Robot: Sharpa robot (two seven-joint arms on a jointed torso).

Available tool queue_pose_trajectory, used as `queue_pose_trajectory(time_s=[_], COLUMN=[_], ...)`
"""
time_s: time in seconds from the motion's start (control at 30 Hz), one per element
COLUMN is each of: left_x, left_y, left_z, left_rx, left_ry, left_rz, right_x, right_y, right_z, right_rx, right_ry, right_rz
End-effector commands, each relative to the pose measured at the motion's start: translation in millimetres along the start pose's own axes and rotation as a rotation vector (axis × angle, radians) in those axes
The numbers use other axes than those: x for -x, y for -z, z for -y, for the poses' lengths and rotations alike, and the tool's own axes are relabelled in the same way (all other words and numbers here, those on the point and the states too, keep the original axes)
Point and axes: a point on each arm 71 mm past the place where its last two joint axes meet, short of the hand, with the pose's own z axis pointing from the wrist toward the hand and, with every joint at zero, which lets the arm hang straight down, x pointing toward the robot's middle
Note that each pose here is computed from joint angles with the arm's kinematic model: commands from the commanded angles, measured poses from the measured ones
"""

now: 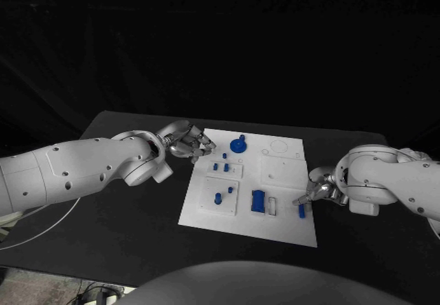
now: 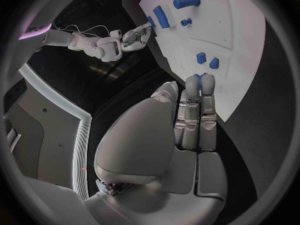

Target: Assemble the parts on the task board

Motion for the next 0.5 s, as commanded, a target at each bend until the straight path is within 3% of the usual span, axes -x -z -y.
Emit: queue_pose_trajectory(time_s=[0.03,0.5], left_x=[-0.8,-0.7], left_y=[-0.3,0.7], left_z=[1.3,0.0], left_rx=[-0.005,0.011], left_ry=[0.006,0.008], left_rz=[-0.001,-0.005], right_x=[-0.5,-10.9], right_y=[-1.8,-16.0], right_z=[0,3], right_rx=[-0.009,-0.04], right_ry=[-0.006,0.019], right_rz=[-0.004,-0.034])
